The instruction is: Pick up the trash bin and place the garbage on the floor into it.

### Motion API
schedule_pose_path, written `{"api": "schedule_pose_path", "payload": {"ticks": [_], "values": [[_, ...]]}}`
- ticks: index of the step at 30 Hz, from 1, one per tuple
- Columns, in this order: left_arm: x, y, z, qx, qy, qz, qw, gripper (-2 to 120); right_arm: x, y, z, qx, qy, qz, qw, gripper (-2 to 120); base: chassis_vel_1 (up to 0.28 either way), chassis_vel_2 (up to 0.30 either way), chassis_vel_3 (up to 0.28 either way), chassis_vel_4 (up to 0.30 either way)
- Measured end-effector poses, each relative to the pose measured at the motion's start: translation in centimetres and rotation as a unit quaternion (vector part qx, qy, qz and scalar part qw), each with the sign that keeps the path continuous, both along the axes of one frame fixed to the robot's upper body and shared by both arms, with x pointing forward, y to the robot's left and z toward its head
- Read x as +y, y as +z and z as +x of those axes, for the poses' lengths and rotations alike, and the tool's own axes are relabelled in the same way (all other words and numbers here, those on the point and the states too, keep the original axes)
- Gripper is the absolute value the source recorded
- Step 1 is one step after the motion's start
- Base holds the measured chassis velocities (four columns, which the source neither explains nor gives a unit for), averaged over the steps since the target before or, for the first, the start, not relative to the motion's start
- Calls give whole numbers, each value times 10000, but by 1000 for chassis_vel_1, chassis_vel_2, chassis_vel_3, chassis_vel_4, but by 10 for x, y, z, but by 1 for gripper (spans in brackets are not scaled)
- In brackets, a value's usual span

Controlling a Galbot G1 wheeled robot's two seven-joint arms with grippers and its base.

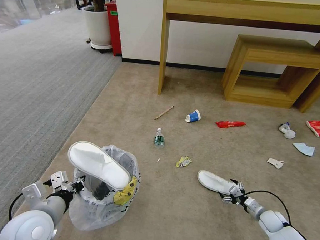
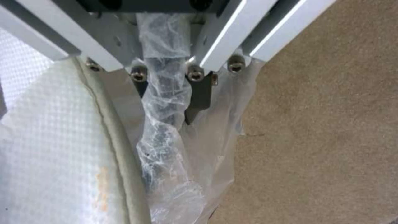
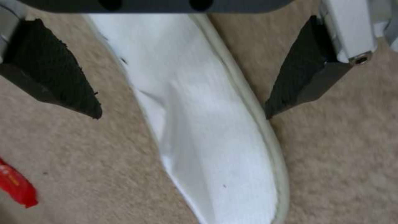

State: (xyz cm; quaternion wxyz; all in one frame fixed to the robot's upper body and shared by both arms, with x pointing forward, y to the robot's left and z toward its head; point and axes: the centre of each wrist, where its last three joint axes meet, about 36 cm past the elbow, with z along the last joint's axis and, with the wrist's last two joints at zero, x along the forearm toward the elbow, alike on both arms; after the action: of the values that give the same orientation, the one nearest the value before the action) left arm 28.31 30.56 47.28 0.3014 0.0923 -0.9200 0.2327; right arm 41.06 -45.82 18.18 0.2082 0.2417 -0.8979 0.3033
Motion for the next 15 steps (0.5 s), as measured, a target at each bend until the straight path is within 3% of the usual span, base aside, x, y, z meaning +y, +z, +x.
{"api": "schedule_pose_path", "payload": {"ticks": [7,15], "values": [[0,-2,0,24,-9,7,10000,1,12,-10,9,10,-64,186,9998,98,0,0,0,0],[1,-6,3,78,-30,11,10000,1,20,-15,23,-15,-229,313,9992,73,0,0,0,0]]}}
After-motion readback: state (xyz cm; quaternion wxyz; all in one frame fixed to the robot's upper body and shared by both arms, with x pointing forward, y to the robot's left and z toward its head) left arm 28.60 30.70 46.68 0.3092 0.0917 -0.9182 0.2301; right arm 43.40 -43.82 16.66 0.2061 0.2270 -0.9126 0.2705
